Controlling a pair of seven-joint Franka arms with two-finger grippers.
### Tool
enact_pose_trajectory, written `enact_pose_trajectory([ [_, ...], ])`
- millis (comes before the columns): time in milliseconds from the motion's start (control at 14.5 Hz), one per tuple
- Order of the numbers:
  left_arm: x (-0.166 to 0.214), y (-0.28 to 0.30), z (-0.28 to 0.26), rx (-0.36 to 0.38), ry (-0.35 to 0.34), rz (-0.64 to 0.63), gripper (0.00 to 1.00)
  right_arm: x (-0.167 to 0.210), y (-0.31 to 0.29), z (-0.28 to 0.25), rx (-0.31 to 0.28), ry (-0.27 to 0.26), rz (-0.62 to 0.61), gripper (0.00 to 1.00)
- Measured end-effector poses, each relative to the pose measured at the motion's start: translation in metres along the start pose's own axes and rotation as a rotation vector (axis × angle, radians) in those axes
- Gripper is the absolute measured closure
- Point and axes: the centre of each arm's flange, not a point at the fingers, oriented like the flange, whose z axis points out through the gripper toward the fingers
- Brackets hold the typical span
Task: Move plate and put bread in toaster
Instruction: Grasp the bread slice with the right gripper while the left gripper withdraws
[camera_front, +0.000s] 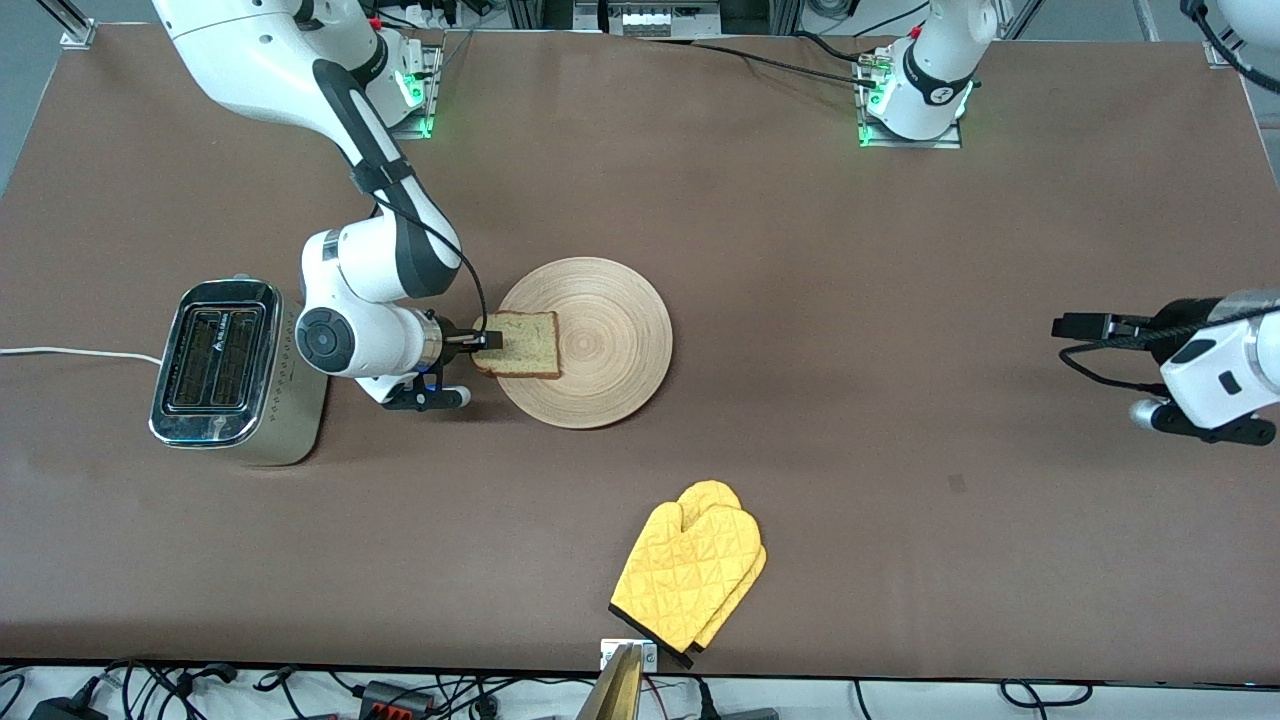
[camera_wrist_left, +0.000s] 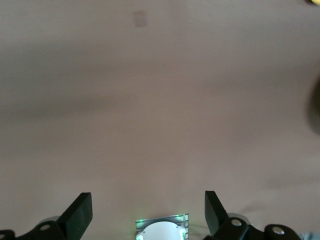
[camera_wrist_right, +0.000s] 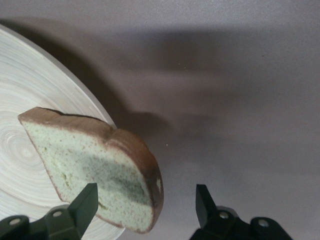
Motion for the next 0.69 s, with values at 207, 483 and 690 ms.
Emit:
enact_pose_trajectory([
  [207,-0.003,0.013,-0.001,0.018,-0.001,-0.063,0.0,0.004,0.0,0.005,0.0,-0.003,0.002,0.14],
  [483,-0.002,0.024,0.001,0.018,-0.002,-0.049,0.0,0.009,-0.001,0.006,0.004,-0.001,0.002,0.32],
  [690,-0.001,0.033,-0.01,0.041,0.066,-0.043,0.0,0.01,-0.004,0.004,0.007,0.002,0.0,0.52],
])
